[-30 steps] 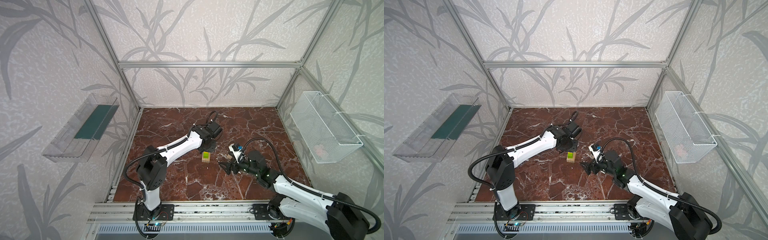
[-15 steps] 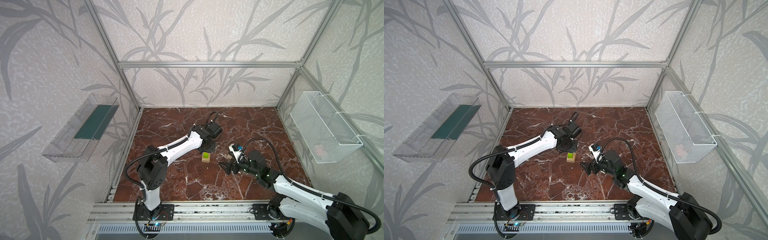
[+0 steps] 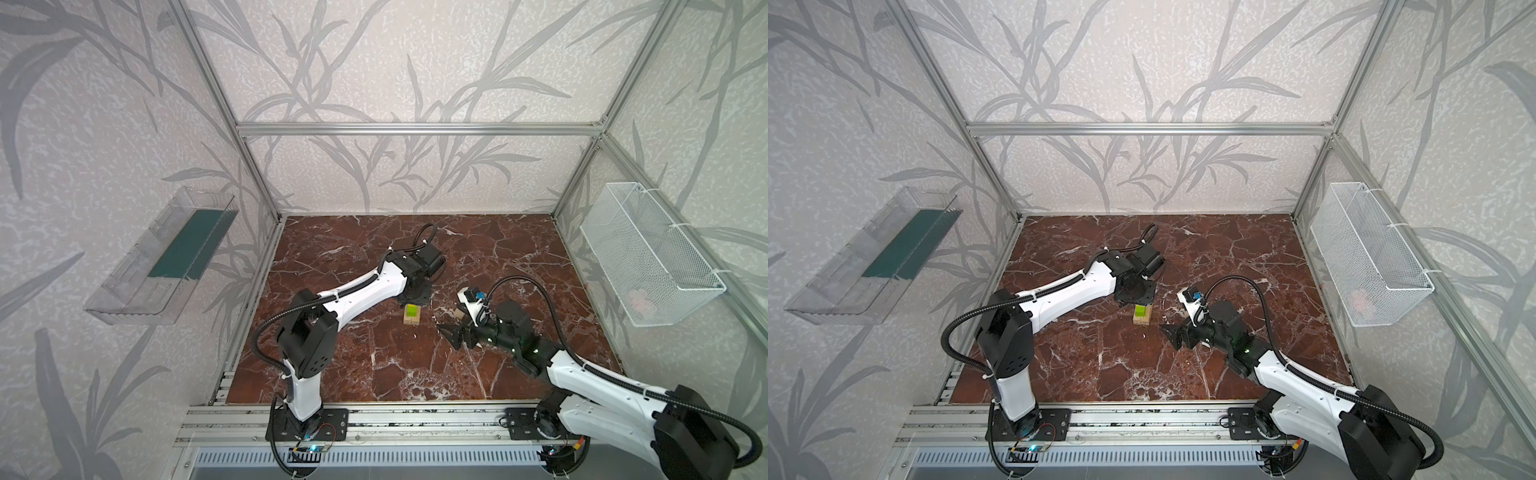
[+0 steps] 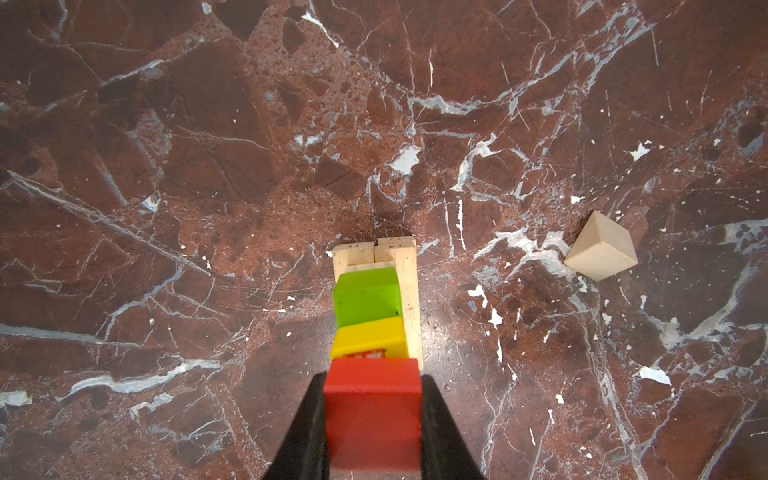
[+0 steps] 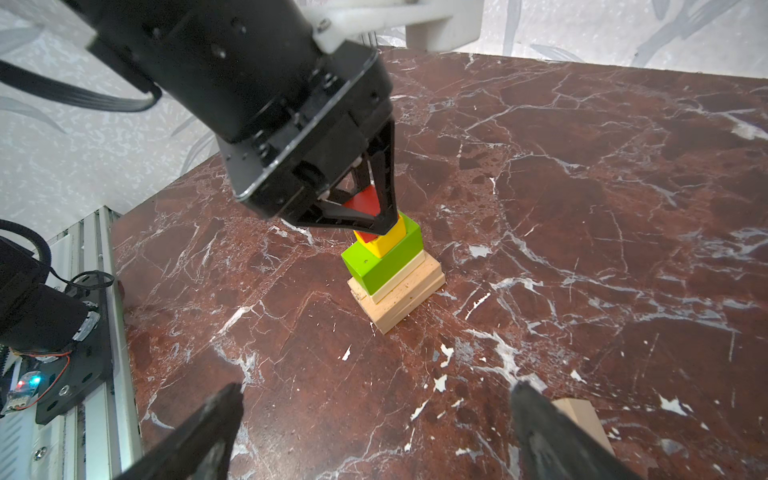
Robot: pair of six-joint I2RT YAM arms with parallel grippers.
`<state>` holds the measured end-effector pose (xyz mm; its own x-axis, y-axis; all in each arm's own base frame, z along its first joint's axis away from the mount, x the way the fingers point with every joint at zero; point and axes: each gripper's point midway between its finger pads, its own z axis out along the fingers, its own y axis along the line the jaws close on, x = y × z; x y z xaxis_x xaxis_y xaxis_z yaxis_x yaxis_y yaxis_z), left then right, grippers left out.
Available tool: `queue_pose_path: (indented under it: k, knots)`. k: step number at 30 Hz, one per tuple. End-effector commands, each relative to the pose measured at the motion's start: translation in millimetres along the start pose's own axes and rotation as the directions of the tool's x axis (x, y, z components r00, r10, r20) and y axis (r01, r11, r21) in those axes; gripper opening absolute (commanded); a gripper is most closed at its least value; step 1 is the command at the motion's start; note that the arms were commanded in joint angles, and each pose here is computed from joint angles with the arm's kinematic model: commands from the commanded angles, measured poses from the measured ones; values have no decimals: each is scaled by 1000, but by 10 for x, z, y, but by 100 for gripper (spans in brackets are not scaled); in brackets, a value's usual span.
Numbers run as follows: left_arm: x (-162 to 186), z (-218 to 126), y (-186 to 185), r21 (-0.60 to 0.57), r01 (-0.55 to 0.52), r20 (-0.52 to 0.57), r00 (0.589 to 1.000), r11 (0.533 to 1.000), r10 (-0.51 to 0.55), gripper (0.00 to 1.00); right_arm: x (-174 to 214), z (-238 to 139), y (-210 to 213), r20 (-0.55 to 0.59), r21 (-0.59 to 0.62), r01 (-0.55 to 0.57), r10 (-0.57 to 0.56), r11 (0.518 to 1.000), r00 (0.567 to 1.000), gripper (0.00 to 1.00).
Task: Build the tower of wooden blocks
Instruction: 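Lower the red cube onto the yellow block with the left gripper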
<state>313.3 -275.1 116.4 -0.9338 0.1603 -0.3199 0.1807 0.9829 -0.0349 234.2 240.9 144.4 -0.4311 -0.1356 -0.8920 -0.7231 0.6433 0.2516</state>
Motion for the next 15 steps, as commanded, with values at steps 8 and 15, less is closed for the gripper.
queue_pose_path:
  k: [8, 15]
  knots:
    - [-47, 1, 59, -39, 1, -6, 1000, 999, -1, 6, -8, -24, -3, 11, 8, 13, -13, 1000, 1000, 99]
    - [-45, 15, 63, -44, -1, -8, 1000, 999, 1, 7, -8, -23, -2, 11, 7, 14, -14, 1000, 1000, 99]
